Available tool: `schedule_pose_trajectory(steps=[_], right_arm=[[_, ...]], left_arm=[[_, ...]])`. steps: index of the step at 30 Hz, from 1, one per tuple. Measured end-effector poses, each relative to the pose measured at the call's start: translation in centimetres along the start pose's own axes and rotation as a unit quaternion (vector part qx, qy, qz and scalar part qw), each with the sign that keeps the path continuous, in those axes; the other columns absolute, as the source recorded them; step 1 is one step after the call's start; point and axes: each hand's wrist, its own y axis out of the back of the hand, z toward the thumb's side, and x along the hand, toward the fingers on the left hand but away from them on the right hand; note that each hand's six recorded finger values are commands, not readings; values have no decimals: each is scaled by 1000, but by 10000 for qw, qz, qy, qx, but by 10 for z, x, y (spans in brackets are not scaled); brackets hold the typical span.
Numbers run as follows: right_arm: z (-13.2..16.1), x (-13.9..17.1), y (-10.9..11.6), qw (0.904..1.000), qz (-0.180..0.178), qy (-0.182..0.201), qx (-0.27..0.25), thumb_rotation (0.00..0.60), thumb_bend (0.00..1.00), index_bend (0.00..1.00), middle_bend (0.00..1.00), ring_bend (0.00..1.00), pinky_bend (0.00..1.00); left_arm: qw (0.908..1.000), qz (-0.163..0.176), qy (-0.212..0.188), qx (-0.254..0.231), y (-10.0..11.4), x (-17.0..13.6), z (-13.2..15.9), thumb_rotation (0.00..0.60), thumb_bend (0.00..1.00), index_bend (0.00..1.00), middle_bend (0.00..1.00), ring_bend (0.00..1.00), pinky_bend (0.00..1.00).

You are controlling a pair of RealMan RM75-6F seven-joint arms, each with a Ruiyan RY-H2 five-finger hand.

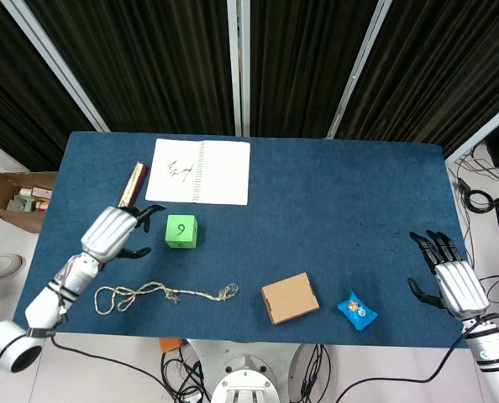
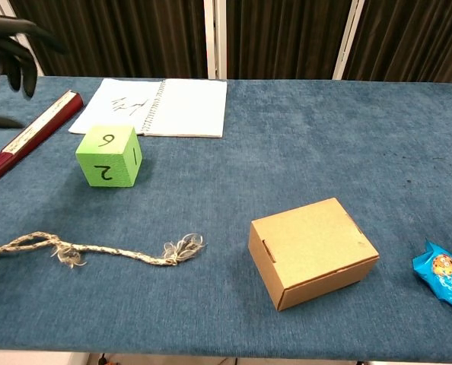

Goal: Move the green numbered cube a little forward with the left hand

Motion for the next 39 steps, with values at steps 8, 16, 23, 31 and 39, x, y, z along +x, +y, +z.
schedule_pose_trajectory(steps=[8, 16, 23, 31, 39], right_arm=[[-7, 3, 4, 9999, -29, -86, -45, 600, 322, 40, 157, 0, 22], [-11, 1, 2, 9999, -16, -109, -73, 600, 322, 39, 158, 0, 22], [-12, 1, 0, 9999, 10, -125, -87, 600, 322, 40, 157, 0, 21], [-13, 0, 0, 9998, 12, -158, -91, 600, 320, 40, 157, 0, 21], [-14, -2, -2, 9998, 23, -167, -97, 600, 319, 39, 158, 0, 22]], left_arm=[[9878, -1444, 570, -146, -17, 58, -14, 600, 832, 194, 930, 971, 1000], [9706, -2125, 1079, -326, -21, 87, -27, 600, 833, 188, 939, 977, 1000], [9597, -2523, 1191, -325, -34, 84, -30, 600, 830, 188, 939, 978, 1000], [9490, -2868, 1253, -367, -46, 78, -31, 600, 828, 214, 937, 976, 1000], [9381, -3174, 1233, -642, -49, 64, -24, 600, 824, 229, 937, 976, 1000]])
